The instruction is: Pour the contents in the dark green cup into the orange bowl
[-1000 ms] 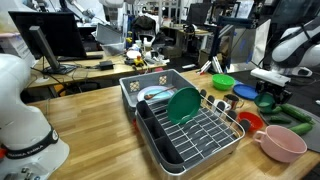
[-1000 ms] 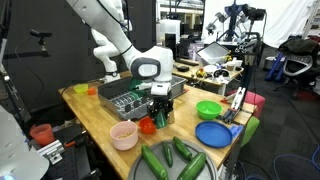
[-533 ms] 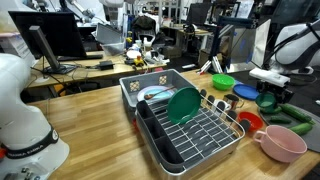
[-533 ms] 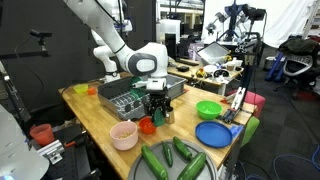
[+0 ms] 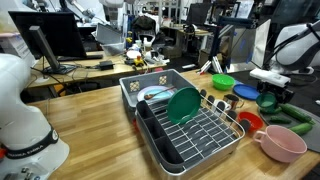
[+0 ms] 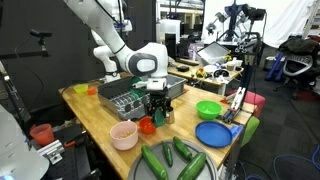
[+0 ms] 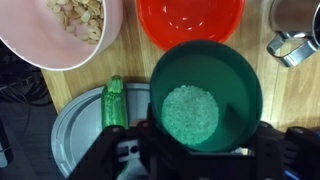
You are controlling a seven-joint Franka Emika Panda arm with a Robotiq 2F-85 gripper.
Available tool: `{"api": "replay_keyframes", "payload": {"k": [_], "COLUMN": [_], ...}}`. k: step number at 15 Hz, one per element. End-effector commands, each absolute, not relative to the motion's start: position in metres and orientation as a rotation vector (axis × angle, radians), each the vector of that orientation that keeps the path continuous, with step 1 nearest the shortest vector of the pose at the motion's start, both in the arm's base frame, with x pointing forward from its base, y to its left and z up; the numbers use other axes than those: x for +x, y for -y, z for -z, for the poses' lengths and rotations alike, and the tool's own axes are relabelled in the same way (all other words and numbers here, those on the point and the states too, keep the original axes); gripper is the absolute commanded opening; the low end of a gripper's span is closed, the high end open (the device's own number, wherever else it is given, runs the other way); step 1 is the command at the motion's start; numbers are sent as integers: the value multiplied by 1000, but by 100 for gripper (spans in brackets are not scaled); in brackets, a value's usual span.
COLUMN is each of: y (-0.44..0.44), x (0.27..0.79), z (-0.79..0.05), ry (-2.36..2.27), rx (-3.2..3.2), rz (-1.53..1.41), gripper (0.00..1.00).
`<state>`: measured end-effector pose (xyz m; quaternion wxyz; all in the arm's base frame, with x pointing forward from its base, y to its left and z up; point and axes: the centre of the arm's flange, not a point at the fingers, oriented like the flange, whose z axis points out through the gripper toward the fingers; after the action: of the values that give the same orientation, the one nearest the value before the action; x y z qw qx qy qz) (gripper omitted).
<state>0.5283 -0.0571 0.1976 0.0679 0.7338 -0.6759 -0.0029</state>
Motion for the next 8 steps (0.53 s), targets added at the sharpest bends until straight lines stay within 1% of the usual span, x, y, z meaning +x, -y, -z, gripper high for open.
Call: {"api": "replay_keyframes", "payload": {"k": [1,8], "y": [49,11], "x": [526,519], "z": [-202,-197], "ry": [1990,1847], "rx": [2189,2193], "rz": [-50,-126], "gripper": [45,45]}}
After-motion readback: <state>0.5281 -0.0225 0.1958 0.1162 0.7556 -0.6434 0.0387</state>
